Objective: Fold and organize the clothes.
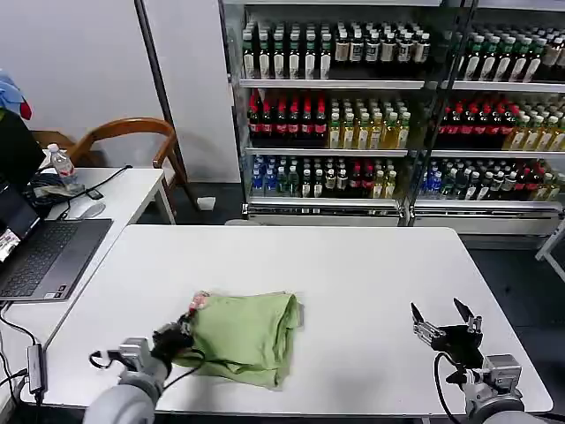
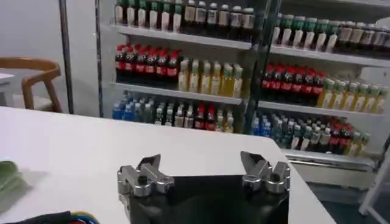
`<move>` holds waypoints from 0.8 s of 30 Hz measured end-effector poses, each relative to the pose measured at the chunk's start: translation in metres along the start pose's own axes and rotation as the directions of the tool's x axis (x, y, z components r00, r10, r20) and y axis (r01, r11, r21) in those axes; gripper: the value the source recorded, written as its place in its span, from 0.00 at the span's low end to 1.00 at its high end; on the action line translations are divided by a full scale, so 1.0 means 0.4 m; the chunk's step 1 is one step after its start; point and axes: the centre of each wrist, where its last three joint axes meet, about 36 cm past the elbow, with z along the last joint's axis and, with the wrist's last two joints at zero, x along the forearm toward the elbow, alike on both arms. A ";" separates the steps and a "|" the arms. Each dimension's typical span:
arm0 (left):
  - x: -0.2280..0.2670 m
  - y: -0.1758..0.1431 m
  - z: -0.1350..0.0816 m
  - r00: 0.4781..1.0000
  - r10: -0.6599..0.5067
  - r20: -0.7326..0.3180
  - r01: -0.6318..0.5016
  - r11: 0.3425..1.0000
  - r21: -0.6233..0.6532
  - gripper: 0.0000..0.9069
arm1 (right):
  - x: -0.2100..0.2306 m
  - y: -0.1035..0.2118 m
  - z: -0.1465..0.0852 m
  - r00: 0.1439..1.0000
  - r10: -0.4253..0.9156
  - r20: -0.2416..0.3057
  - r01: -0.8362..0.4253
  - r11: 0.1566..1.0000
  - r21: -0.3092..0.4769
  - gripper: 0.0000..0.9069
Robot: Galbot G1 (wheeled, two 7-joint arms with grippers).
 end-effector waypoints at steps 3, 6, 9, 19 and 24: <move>0.021 0.038 -0.044 1.000 -0.010 0.017 0.010 1.000 0.008 0.04 | -0.003 0.002 0.000 1.000 -0.003 0.001 0.003 1.000 -0.001 1.00; 0.043 0.080 -0.082 0.999 -0.036 0.036 0.036 0.999 0.012 0.04 | -0.005 0.004 0.000 1.000 -0.005 0.002 0.005 1.000 0.001 1.00; 0.062 0.128 -0.109 0.997 -0.070 0.043 0.069 0.997 0.021 0.04 | -0.008 0.004 0.000 1.000 -0.006 0.003 0.006 1.000 0.001 1.00; 0.152 0.284 -0.199 0.976 -0.202 0.078 0.201 0.979 0.021 0.04 | -0.020 0.025 0.005 1.000 -0.018 0.009 0.018 1.000 -0.014 1.00; 0.195 0.303 -0.253 0.966 -0.223 0.130 0.222 0.975 0.024 0.06 | -0.017 0.031 0.005 1.000 -0.019 0.010 0.019 1.000 -0.012 1.00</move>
